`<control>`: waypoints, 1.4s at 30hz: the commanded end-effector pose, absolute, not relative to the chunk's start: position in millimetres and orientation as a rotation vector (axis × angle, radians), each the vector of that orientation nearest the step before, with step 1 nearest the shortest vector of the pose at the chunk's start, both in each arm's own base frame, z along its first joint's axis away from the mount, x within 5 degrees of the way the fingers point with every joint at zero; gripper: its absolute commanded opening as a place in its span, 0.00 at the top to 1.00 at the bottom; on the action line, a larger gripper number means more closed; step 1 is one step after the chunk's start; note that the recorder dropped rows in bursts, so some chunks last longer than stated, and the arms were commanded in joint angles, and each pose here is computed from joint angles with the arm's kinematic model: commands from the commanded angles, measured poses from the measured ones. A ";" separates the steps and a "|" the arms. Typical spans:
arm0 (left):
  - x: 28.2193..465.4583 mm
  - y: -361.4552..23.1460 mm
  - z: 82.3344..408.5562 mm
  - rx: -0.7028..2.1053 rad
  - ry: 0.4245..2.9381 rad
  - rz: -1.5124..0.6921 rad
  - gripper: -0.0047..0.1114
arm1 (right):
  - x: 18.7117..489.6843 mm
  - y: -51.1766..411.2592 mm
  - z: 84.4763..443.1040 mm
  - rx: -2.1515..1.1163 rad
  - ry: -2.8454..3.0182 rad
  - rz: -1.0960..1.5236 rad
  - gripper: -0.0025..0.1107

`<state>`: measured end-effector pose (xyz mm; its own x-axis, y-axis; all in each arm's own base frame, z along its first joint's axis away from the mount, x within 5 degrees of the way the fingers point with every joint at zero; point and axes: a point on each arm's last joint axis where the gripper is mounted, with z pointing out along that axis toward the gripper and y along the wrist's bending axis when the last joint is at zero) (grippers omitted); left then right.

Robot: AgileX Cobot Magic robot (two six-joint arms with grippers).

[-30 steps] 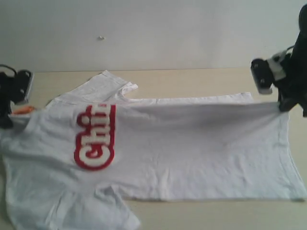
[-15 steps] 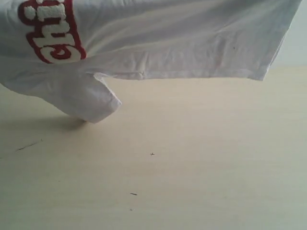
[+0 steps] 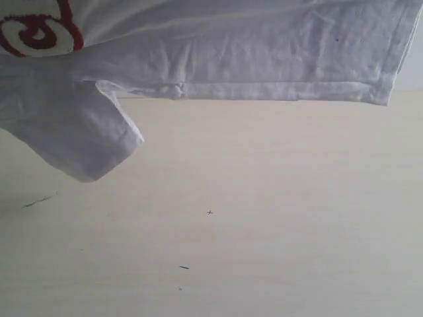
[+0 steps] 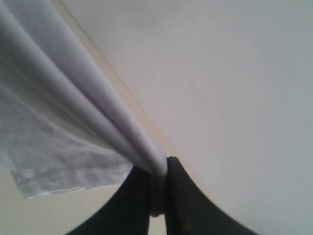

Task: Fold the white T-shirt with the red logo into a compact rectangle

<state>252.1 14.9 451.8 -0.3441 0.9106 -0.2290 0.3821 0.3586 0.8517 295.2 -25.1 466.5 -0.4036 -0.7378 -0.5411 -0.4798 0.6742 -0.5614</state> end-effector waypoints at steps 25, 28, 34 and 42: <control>288.8 -2.6 404.2 1.474 1.988 0.610 0.96 | 326.9 -20.6 404.9 -0.741 2.407 -0.008 0.98; 285.9 -6.6 415.1 1.387 1.988 0.546 0.96 | 325.1 -12.5 420.9 -0.704 2.338 0.091 0.98; 260.4 -6.8 435.1 1.235 2.010 0.508 0.96 | 301.5 -7.0 445.8 -0.645 2.276 0.111 0.98; 220.9 -9.2 455.3 1.037 2.064 0.423 0.96 | 268.9 -6.1 472.0 -0.365 2.270 0.148 0.98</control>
